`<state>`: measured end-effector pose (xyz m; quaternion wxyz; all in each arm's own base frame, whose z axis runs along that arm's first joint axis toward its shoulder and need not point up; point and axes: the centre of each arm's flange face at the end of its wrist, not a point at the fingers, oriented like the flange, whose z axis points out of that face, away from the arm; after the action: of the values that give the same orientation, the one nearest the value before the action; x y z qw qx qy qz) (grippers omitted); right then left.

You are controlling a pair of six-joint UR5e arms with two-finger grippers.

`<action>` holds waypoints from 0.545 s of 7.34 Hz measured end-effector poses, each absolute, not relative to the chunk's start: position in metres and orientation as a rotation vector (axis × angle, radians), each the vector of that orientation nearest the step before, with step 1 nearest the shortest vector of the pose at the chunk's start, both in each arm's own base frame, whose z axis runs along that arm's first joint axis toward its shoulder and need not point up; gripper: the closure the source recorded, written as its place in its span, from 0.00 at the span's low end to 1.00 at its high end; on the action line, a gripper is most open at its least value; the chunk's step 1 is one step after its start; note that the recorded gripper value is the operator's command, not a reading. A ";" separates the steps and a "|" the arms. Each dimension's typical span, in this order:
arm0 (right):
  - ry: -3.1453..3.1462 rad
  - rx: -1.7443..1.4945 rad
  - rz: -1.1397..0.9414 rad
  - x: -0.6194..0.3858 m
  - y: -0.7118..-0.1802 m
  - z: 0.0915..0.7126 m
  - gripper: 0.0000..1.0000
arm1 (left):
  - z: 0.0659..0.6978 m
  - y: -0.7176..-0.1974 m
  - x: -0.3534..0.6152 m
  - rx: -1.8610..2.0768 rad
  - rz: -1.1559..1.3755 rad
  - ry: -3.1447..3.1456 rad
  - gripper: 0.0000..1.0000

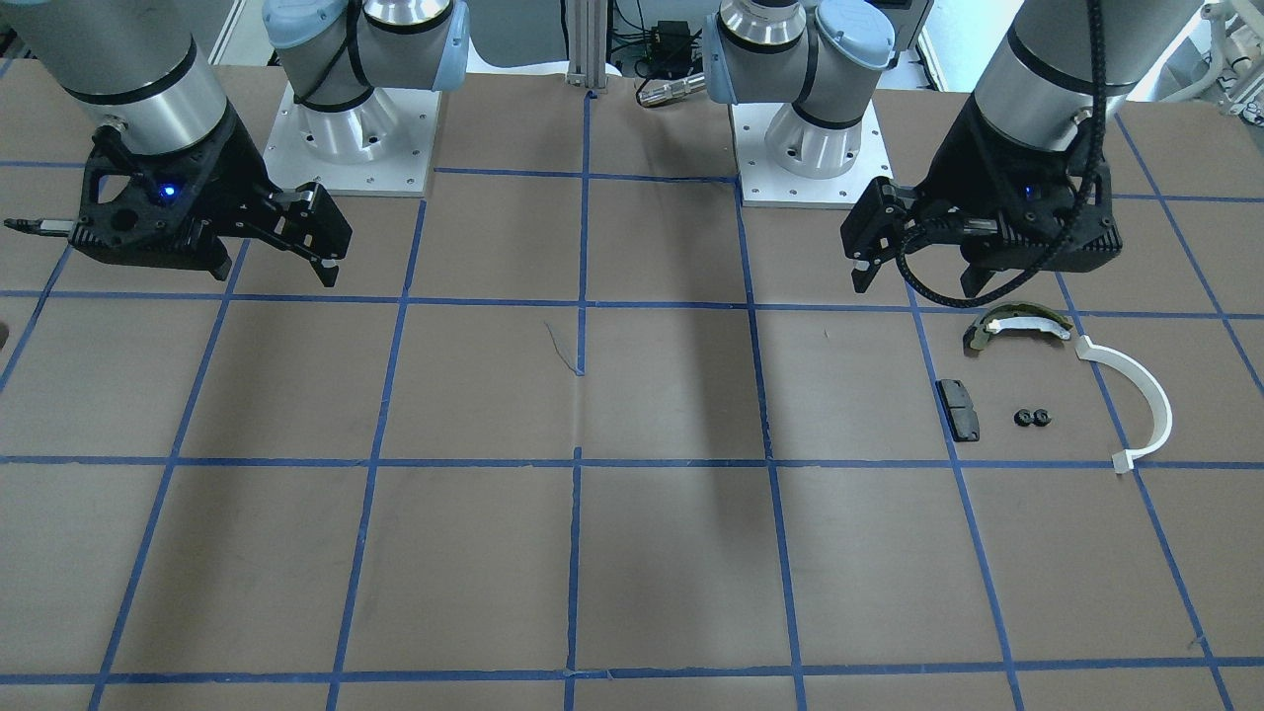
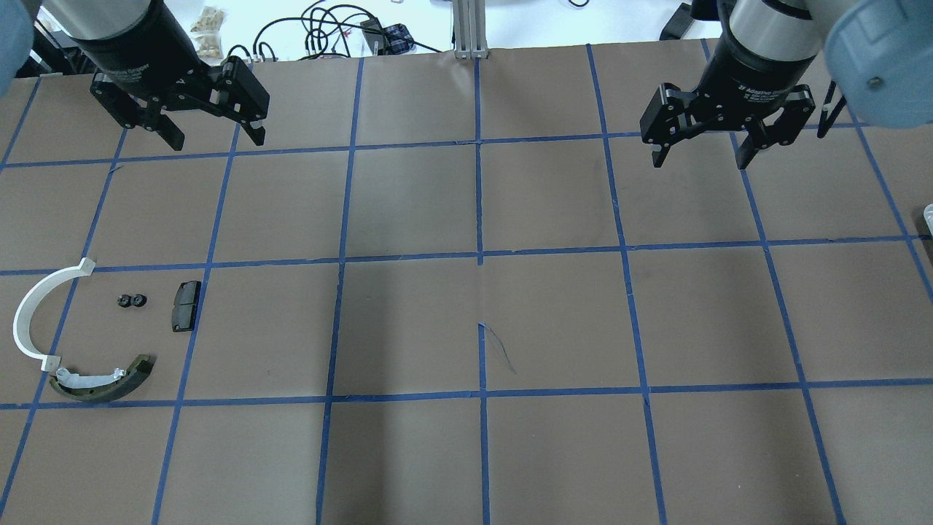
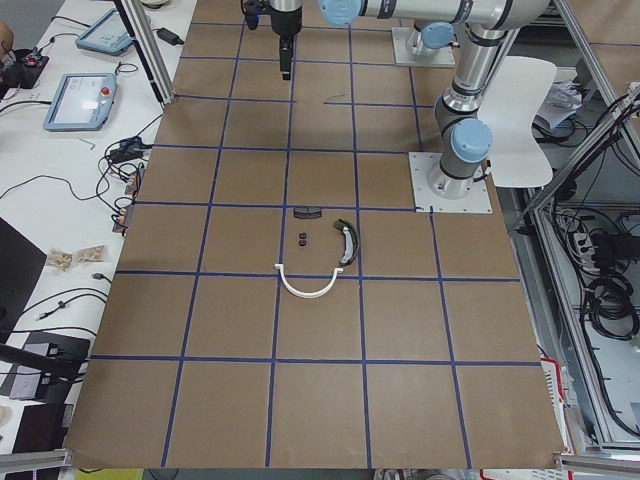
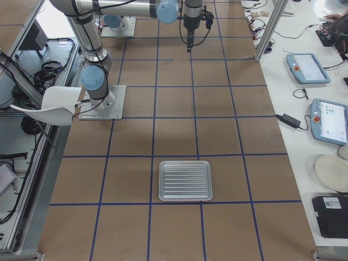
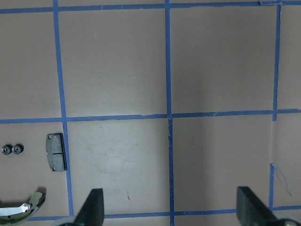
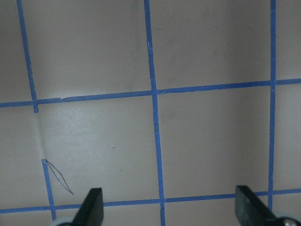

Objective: Place bearing gear from tray to pile

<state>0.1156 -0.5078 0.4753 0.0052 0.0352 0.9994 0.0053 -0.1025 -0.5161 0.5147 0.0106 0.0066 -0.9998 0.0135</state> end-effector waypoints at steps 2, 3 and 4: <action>3.122 0.132 0.011 0.112 -0.510 0.476 0.00 | 0.510 -0.500 -0.104 0.077 0.067 -3.120 0.00; 3.114 0.139 0.004 0.112 -0.510 0.479 0.00 | 0.508 -0.500 -0.104 0.111 0.073 -3.118 0.00; 3.108 0.140 -0.020 0.113 -0.510 0.483 0.00 | 0.507 -0.501 -0.105 0.147 0.074 -3.114 0.00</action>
<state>0.1126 -0.5101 0.4828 0.0153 0.0449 0.9989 -0.0064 -0.1054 -0.5011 0.5070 0.0118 0.0471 -0.9985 0.0239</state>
